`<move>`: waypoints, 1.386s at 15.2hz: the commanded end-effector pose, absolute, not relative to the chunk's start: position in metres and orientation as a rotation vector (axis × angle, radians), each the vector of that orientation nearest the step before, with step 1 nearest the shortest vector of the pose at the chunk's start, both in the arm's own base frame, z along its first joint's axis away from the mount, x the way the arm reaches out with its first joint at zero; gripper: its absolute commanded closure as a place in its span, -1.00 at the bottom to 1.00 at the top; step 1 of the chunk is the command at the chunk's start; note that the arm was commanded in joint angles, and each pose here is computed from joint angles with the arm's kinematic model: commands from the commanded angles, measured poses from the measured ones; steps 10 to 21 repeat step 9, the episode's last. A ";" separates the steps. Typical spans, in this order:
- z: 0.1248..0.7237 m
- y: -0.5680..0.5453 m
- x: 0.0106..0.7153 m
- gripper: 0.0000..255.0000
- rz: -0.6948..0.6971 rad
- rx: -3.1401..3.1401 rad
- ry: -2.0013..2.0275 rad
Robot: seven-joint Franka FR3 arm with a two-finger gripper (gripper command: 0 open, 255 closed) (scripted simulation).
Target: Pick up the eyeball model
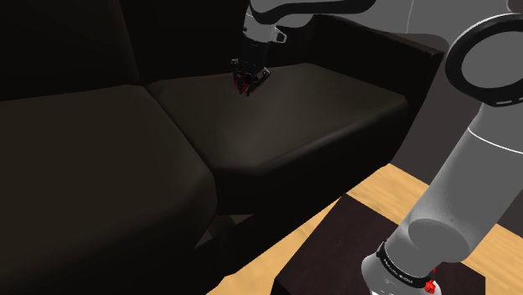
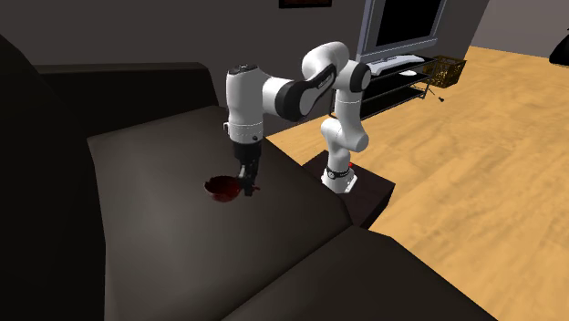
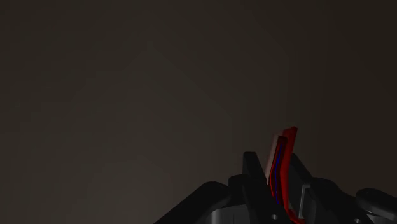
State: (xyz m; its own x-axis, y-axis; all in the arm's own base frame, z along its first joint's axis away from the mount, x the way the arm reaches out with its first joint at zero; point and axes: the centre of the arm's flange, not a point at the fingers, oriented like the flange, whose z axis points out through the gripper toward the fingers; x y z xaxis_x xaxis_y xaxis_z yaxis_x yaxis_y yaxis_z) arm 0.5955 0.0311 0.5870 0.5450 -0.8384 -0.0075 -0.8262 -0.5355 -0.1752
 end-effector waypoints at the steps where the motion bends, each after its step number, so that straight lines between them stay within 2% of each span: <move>1: 0.598 0.031 0.596 1.00 -0.116 -2.620 1.423; 7: 0.629 0.031 0.596 1.00 -0.116 -2.620 1.423; 21: 0.630 0.031 0.596 1.00 -0.116 -2.620 1.423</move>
